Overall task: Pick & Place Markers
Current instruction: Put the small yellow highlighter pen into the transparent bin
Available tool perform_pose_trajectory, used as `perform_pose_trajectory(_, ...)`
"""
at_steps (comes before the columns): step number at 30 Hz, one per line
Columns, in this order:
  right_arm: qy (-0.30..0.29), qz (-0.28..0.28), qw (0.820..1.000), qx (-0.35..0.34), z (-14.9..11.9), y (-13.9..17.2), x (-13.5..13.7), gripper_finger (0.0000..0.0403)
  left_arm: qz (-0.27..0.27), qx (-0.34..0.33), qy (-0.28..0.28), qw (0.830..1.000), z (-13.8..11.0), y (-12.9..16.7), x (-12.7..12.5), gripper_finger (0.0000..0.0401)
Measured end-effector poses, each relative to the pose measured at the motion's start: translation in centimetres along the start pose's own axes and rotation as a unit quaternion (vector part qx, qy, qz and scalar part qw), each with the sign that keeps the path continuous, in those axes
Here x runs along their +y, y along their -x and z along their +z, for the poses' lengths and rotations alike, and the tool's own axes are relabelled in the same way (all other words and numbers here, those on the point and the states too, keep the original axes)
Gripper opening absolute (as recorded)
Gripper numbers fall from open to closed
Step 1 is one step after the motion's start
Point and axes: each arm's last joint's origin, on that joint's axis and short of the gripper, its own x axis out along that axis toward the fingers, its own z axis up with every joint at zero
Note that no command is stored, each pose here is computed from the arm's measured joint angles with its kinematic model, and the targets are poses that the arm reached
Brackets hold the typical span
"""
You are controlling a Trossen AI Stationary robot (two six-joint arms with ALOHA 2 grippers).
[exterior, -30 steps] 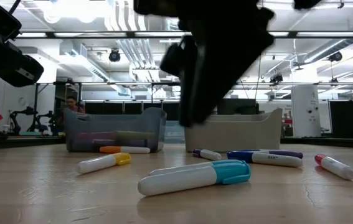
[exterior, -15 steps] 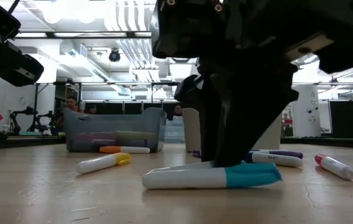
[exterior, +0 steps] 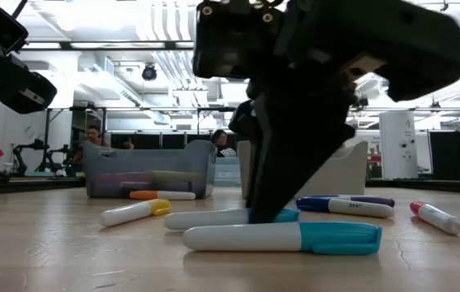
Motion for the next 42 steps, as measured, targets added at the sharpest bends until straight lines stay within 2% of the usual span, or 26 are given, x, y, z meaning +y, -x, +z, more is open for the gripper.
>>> perform_pose_trajectory(10,-0.027,-0.017,0.999,-0.021,2.7,1.9,-2.0,0.0024,0.014,-0.003,-0.001,1.0,0.0,0.0,0.1,0.0)
perform_pose_trajectory(14,-0.044,-0.044,0.998,-0.022,3.9,3.1,-3.6,0.0021,0.047,-0.014,-0.001,0.999,0.0,0.0,0.3,0.0)
perform_pose_trajectory(20,-0.077,-0.067,0.993,-0.065,6.6,5.7,-6.6,0.0005,0.122,-0.044,0.012,0.991,0.2,0.1,0.7,0.0)
perform_pose_trajectory(24,-0.08,-0.075,0.991,-0.078,7.6,7.0,-8.7,0.0005,0.134,-0.048,0.014,0.99,0.2,0.1,0.8,0.0)
perform_pose_trajectory(27,-0.102,-0.034,0.991,-0.081,7.9,7.4,-9.7,0.0006,0.132,-0.049,0.017,0.99,0.2,0.1,0.8,0.0)
perform_pose_trajectory(30,-0.105,0.005,0.992,-0.069,7.6,7.1,-9.6,0.0007,0.132,-0.049,0.022,0.99,0.2,0.1,0.8,0.0)
perform_pose_trajectory(35,-0.057,0.019,0.995,-0.082,7.2,5.8,-7.6,0.0029,0.131,-0.049,0.024,0.99,0.2,0.1,0.8,0.0)
perform_pose_trajectory(39,0.055,0.029,0.993,-0.099,6.9,5.1,-5.3,0.0074,0.131,-0.049,0.023,0.99,0.2,0.1,0.8,0.0)
perform_pose_trajectory(42,0.122,0.015,0.983,-0.135,7.3,5.1,-3.9,0.0113,0.131,-0.049,0.023,0.99,0.2,0.1,0.8,0.0)
